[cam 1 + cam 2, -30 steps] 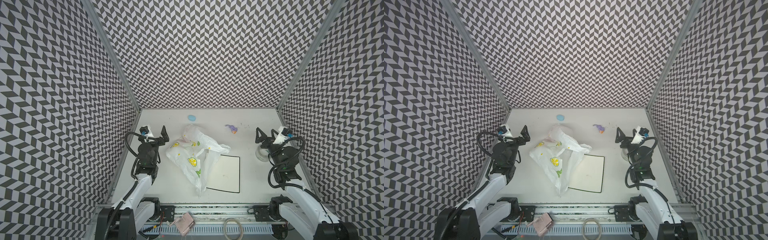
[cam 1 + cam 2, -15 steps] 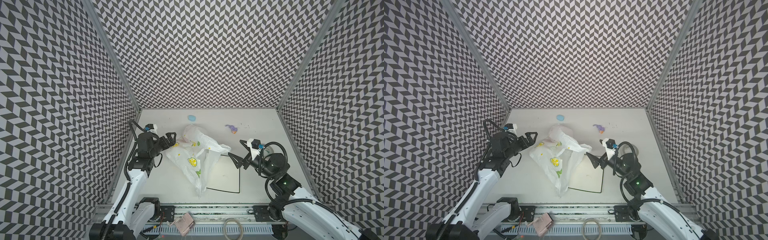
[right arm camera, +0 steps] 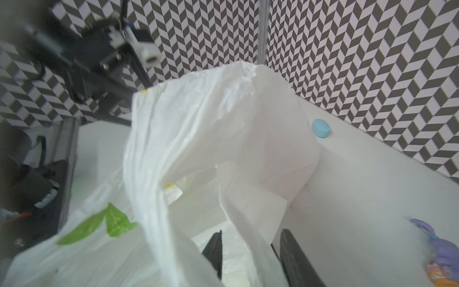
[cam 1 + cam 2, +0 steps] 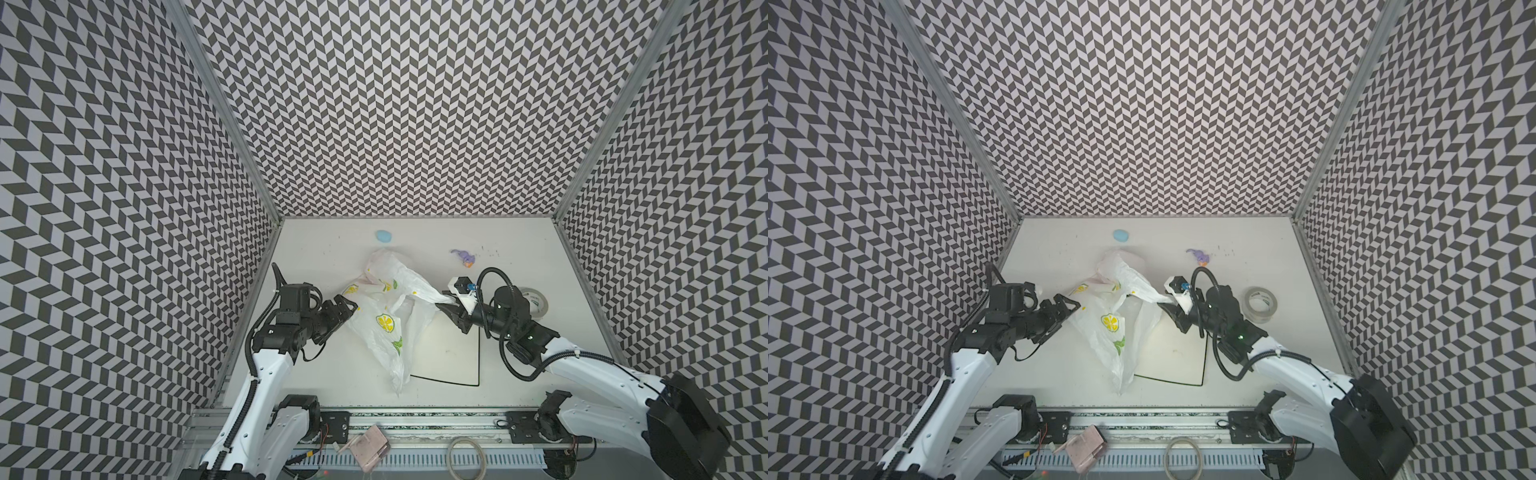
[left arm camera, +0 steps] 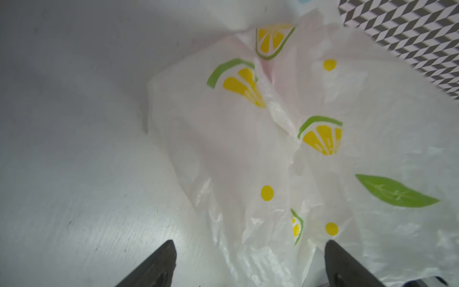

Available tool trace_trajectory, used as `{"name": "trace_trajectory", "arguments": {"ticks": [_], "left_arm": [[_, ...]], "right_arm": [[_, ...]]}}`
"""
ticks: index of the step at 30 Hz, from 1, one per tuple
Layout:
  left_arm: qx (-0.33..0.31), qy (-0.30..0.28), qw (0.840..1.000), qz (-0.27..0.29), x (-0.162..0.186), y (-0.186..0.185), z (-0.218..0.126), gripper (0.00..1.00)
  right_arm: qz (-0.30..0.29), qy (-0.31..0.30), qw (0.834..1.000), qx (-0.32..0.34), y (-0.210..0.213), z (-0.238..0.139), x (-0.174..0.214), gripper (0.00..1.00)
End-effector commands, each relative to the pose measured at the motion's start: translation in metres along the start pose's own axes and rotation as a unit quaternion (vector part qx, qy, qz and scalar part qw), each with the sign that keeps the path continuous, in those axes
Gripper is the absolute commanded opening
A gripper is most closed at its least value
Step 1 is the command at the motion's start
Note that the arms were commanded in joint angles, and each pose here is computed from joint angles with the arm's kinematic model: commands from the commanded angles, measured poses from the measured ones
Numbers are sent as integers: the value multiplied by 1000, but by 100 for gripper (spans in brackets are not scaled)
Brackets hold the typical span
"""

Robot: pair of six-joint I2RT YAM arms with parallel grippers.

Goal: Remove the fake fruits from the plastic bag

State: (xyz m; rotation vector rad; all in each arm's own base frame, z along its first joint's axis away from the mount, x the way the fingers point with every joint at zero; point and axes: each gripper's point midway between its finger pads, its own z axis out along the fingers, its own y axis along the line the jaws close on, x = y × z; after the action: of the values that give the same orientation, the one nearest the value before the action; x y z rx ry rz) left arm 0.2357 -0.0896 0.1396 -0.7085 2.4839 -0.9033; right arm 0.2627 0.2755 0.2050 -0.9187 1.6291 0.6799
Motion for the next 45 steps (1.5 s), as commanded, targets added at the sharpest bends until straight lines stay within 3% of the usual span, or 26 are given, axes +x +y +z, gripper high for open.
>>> {"name": "trace_trajectory", "arguments": {"ticks": [1,4,8,13,15,23,24,25,29,33,38,45], "left_arm": [[11,32,999,-31,13,3,10,88],[29,28,998,-43,8,1,21,78],[50,17,997,-52,-3,-7,36,56],[63,-3,997,-40,-29,-23,47,13],[58,-24,998,-29,-46,-30,44,0],[35,-129,991,7,-121,-62,17,0],[28,-135,990,13,-128,-63,18,1],[25,-137,990,18,-133,-65,18,9],[28,-134,989,48,-143,-79,15,58],[-13,-163,982,99,-146,-86,-17,85],[-85,-184,968,146,-128,-88,-60,94],[-142,-151,964,168,-71,-92,-80,100]], "right_arm": [[-17,-67,998,-8,4,8,-42,24],[-8,-79,997,-14,7,14,-52,13],[1,-88,996,-5,4,18,-60,7],[13,-113,993,22,-8,20,-80,3],[24,-119,992,36,-15,22,-87,3],[107,-132,983,75,-37,32,-103,2],[121,-132,980,83,-41,34,-103,2],[137,-129,978,91,-45,37,-100,2],[183,-121,970,103,-56,52,-102,2],[224,-110,962,108,-65,65,-111,1],[282,-99,950,95,-73,83,-118,0],[335,-86,934,83,-89,109,-129,0]]}}
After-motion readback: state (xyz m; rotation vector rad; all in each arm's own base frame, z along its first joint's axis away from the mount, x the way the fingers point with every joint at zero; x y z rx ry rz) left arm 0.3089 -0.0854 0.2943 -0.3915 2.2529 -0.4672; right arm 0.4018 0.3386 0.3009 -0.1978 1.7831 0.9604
